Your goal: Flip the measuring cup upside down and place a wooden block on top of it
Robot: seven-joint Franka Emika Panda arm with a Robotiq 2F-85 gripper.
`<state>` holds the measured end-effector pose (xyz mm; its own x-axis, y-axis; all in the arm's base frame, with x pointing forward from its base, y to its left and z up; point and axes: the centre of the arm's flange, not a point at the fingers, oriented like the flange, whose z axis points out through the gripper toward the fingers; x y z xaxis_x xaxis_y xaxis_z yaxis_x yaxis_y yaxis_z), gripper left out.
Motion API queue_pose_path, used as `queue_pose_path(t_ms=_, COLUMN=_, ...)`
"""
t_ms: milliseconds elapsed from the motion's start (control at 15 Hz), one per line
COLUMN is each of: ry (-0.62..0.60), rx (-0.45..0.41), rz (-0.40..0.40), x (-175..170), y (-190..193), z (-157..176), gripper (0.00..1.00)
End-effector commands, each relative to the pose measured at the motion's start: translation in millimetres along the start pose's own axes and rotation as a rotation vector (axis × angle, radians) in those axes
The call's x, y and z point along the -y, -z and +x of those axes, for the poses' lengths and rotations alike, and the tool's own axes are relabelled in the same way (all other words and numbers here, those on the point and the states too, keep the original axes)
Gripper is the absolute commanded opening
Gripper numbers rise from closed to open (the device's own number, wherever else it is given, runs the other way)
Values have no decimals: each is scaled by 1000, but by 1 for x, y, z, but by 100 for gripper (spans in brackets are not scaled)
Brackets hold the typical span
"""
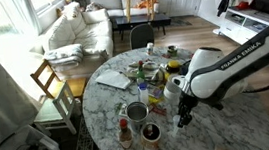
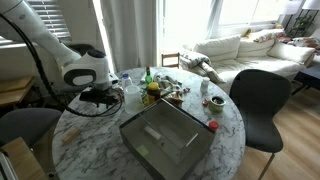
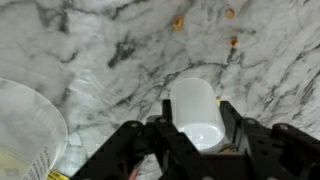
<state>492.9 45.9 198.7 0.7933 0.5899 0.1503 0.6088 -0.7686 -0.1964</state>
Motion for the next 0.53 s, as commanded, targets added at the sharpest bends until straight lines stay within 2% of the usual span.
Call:
queue_pose_path(t_ms=0, ry=-2, rx=-9, rz=22, x=0, y=-3, z=0, gripper=26)
queue_pose_path(t_ms=200, ry=-19, rx=2, rz=20, x=2, y=-4, z=-3, gripper=26)
queue_pose_path(t_ms=467, ry=-81, rx=58, rz=6, x=8, y=-6, z=-7, gripper=26)
